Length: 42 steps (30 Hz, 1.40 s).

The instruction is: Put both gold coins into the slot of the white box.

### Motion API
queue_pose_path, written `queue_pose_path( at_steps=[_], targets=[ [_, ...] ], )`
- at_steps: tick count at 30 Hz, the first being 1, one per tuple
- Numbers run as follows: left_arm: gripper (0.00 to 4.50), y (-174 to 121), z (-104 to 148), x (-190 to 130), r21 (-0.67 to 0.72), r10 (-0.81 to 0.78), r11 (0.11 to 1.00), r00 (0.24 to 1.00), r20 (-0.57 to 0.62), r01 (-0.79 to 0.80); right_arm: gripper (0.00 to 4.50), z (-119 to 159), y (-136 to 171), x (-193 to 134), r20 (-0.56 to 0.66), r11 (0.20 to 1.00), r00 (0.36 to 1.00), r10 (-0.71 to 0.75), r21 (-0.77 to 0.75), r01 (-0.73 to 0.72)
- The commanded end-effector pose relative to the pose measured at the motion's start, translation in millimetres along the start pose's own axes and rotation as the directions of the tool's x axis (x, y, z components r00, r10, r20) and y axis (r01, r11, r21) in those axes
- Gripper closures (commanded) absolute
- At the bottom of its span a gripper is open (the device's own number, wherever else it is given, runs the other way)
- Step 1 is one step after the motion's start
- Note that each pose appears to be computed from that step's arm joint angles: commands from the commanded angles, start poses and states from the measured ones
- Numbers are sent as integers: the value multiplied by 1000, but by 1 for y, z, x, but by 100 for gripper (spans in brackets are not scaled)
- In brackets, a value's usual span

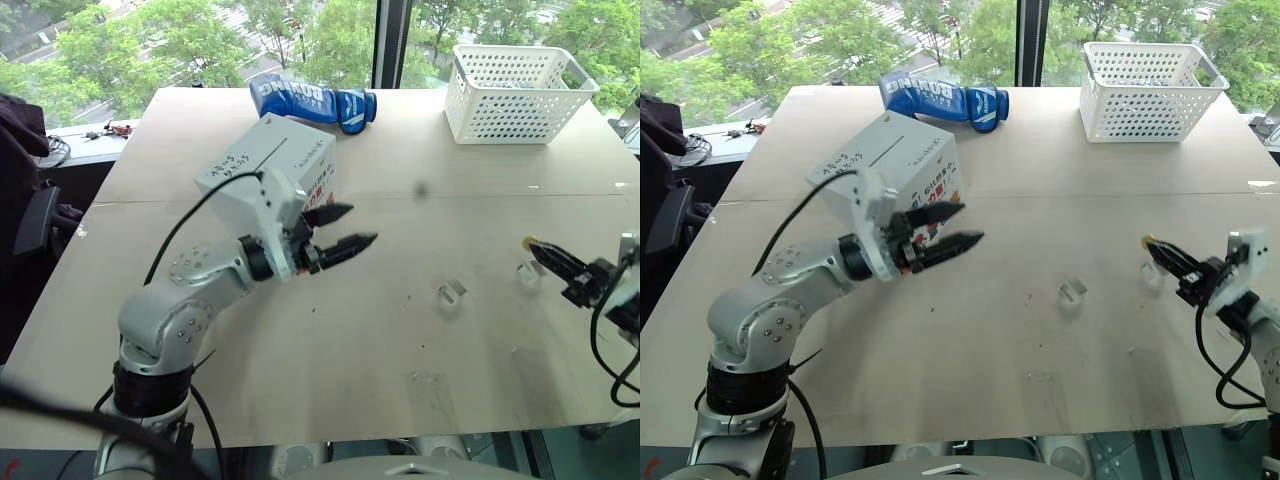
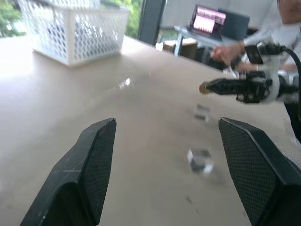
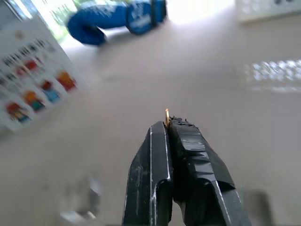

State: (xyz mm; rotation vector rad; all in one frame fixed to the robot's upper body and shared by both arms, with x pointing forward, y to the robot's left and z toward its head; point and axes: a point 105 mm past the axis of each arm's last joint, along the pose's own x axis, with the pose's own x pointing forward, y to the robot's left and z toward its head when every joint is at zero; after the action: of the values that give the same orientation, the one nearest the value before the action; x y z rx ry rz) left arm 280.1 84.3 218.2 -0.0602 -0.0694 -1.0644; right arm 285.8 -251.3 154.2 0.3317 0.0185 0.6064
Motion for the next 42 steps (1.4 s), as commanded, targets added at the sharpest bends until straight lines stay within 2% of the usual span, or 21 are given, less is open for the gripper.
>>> queue_pose_path(
  at_steps=[1,3,6,11,16,17,18,20,22,23,24,30,38,40,41,42],
  targets=[
    [98,4,37,8,-99,33,995,975,219,-11,444,29,52,33,169,974,971,168,124,-190],
    [98,2,50,13,-196,32,980,948,316,33,444,39,81,49,230,940,940,253,172,-295],
    [98,-3,57,18,-286,21,953,921,389,99,444,53,115,65,305,882,890,339,227,-414],
    [98,-20,68,26,-390,-33,882,861,508,264,444,70,178,82,380,730,766,518,271,-628],
    [98,-31,72,28,-412,-69,846,835,546,339,444,72,197,83,380,678,732,565,292,-674],
    [153,-34,72,29,-415,-76,840,833,547,349,450,72,201,83,381,666,724,575,295,-685],
    [178,-36,73,29,-417,-84,834,830,551,362,450,72,205,82,382,655,716,585,298,-694],
    [273,-40,74,29,-416,-99,825,822,561,383,450,73,212,81,384,634,699,603,301,-712],
    [347,-42,75,30,-420,-103,818,819,565,392,450,73,217,80,385,620,688,615,303,-723],
    [412,-43,74,30,-423,-104,816,819,564,394,450,73,218,80,385,618,687,616,304,-725],
    [446,-44,74,30,-425,-109,812,819,563,400,450,72,218,80,384,617,687,618,305,-725],
    [446,-56,73,30,-430,-179,775,813,554,464,450,73,224,79,376,601,670,640,298,-741],
    [446,-53,66,32,-468,-166,764,836,523,444,450,74,229,79,382,585,654,653,295,-756],
    [450,-46,66,32,-474,-132,775,842,523,416,388,75,229,79,388,580,651,652,298,-758],
    [450,-44,66,32,-476,-122,779,843,524,408,372,75,228,79,388,579,651,652,299,-759],
    [450,-42,66,32,-477,-111,783,845,523,398,324,75,228,78,386,577,650,654,300,-759]
  ],
)
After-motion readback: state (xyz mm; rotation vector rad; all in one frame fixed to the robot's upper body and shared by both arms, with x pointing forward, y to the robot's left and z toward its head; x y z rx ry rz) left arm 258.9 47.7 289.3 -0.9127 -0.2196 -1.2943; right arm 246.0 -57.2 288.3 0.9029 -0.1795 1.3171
